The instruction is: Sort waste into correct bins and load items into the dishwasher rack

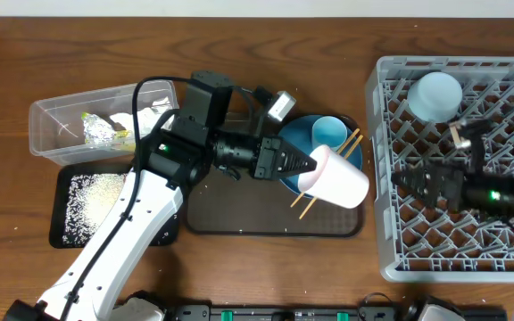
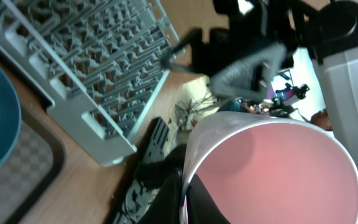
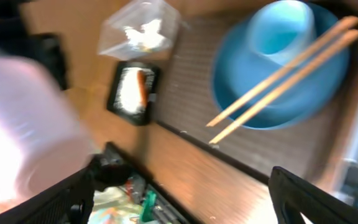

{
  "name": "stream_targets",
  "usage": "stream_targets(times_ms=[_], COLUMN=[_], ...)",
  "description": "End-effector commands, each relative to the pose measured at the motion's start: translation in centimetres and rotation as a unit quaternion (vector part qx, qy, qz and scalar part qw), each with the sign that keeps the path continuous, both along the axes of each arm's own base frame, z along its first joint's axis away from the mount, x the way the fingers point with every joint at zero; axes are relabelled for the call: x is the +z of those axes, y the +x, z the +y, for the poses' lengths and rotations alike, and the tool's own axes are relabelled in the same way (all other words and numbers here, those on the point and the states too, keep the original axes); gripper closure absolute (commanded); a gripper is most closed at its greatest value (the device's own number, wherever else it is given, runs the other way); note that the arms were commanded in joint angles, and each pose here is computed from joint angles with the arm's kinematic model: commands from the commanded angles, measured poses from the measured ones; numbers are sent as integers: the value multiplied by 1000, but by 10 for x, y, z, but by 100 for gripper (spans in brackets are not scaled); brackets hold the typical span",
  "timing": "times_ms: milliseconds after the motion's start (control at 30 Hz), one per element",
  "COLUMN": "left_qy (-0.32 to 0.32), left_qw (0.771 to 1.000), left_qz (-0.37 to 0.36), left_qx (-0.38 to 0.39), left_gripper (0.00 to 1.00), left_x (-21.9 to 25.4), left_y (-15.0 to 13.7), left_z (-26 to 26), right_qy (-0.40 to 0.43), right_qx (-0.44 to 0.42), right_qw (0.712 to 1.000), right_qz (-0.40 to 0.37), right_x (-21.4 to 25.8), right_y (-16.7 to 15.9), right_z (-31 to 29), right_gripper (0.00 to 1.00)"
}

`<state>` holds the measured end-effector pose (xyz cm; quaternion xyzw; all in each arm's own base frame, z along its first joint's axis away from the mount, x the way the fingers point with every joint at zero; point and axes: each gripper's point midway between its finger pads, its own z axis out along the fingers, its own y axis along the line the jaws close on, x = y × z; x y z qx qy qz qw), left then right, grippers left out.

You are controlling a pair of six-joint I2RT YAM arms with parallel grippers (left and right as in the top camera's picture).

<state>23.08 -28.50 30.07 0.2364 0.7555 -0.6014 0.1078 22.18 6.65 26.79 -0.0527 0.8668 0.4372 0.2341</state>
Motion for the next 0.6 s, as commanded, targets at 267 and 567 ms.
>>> stream_targets(times_ms=[267, 567], left_qy=[-12, -41], left_qw=[1000, 999], left_qz=[-10, -7], left_qx=[1, -7], left_gripper=[94, 94], left_x=[7, 23], left_y=[1, 3], left_z=[1, 0], right_qy=[19, 33], right_qx=[115, 163], right_qw=[978, 960], right_qz=[-173, -225], right_x=[31, 38], right_y=[-30, -38], right_z=[33, 49], right_gripper=[7, 6])
